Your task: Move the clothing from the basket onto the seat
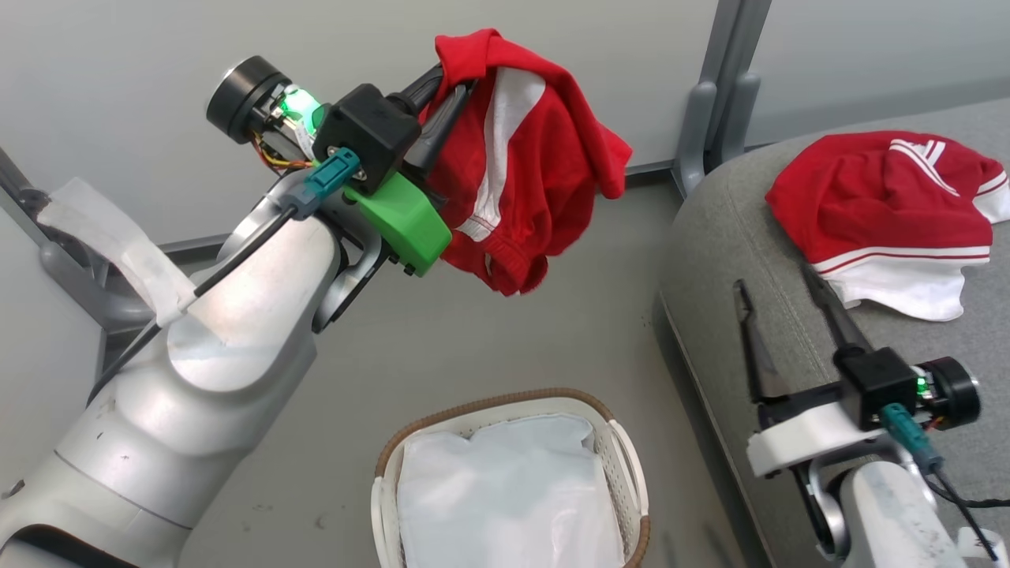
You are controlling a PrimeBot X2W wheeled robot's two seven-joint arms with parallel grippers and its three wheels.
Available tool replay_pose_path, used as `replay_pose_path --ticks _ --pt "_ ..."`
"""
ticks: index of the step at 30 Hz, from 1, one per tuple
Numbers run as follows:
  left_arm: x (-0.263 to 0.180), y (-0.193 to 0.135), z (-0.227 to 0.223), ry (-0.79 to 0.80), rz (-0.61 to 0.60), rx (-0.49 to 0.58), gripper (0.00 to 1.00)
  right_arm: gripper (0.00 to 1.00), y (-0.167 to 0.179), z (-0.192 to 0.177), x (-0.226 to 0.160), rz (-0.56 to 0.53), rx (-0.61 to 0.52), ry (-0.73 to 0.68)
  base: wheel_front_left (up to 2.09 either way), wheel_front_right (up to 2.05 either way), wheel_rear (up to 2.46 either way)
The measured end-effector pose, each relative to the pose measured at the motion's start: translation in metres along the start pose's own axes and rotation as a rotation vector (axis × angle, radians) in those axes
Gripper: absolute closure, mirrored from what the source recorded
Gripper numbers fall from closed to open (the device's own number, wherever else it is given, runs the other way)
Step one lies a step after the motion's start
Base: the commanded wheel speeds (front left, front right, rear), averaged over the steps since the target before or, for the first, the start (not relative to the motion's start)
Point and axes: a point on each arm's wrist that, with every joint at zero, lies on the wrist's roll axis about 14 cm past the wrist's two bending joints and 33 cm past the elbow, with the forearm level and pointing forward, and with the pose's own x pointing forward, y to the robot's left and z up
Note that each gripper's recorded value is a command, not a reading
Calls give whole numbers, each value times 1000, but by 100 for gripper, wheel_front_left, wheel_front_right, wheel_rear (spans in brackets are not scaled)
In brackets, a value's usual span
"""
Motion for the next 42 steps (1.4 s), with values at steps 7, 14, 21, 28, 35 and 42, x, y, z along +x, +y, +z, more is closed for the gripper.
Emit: replay_pose_path --ticks 7,14,21,28,35,42 --pt "2 -7 23 -34 -13 19 100 0 48 9 8 142 22 -22 0 0 0" --pt "1 -17 37 -62 -40 22 100 0 94 12 22 291 10 -31 0 0 0" --pt "-2 -24 46 -81 -58 30 100 0 106 43 46 337 -40 -125 0 0 0" --pt "-2 -28 45 -78 -67 23 100 0 110 64 59 349 -51 -189 0 0 0" --pt "-2 -38 48 -92 -94 10 100 0 133 76 64 423 -51 -223 0 0 0" --pt "-4 -41 46 -94 -108 1 100 0 148 85 74 473 -63 -247 0 0 0"
